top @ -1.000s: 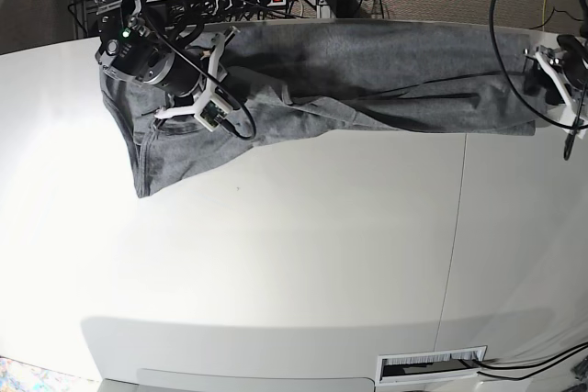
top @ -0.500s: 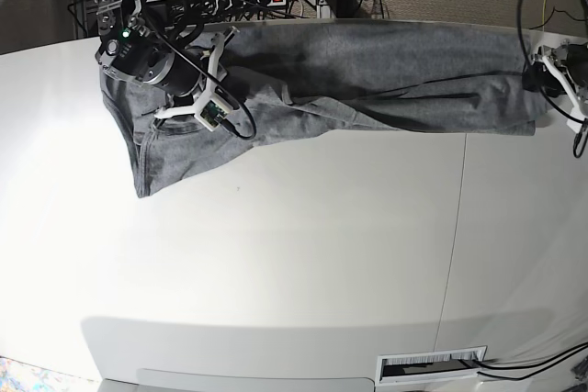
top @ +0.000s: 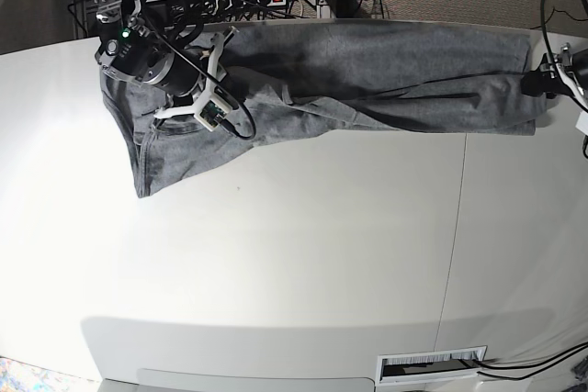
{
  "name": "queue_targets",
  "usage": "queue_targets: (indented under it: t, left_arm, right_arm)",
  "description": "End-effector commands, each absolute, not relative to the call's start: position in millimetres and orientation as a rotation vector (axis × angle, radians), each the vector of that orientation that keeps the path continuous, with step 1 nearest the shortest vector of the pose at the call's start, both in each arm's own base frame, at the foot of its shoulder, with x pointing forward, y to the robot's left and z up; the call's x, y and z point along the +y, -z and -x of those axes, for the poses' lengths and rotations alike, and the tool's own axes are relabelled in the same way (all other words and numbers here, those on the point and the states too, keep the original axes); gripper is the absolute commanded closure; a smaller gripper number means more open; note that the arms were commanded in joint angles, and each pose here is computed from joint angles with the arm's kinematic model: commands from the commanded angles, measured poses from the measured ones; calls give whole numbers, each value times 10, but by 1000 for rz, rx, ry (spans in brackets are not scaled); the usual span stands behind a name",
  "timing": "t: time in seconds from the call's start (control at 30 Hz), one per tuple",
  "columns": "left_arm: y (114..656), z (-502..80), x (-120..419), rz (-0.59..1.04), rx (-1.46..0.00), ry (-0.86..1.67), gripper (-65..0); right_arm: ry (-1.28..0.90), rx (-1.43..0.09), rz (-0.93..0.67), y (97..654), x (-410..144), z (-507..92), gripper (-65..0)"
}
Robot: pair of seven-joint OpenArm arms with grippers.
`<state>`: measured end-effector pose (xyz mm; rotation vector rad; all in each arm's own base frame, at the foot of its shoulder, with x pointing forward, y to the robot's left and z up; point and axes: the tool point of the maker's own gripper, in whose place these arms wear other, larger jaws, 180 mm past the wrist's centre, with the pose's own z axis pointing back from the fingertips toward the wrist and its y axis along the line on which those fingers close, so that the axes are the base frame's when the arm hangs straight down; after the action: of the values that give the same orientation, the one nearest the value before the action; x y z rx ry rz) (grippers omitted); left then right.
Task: Fold the T-shirt properly
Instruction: 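Lift the strip's end with the left gripper and carry it toward the right gripper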
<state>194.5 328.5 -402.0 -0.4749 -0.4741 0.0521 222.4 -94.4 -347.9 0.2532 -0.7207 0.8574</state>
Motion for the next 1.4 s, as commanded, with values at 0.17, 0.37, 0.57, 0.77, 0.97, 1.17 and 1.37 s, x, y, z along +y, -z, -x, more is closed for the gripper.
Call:
queue_targets:
  t: [0.17, 0.37, 0.57, 0.77, 0.97, 1.17, 1.37]
  left_arm:
    - [3998, -1851, 3237, 516, -415, -30, -306]
    - [4112, -1751, 3030, 561, -345, 9, -306]
    - [4211, -1686, 2864, 587, -302, 43, -305]
    - [4284, -1680, 2697, 616, -295, 68, -241]
    - [4144, -1798, 2804, 597, -318, 132, 0]
    - [3578, -2110, 2803, 684, -489, 137, 0]
    - [3194, -2246, 2628, 678, -583, 269, 0]
  right_arm:
    - [-866, -760, -256, 3385, -927, -2277, -57]
    - [-866, -761, -257, 3384, -926, -2277, -57]
    - [-866, -763, -258, 3380, -922, -2280, -57]
    - [-866, -763, -258, 3381, -922, -2279, -57]
    - [-865, -765, -259, 3378, -920, -2282, -57]
    - [-865, -771, -262, 3370, -914, -2286, -57]
    - [-863, -796, -273, 3337, -884, -2307, -57]
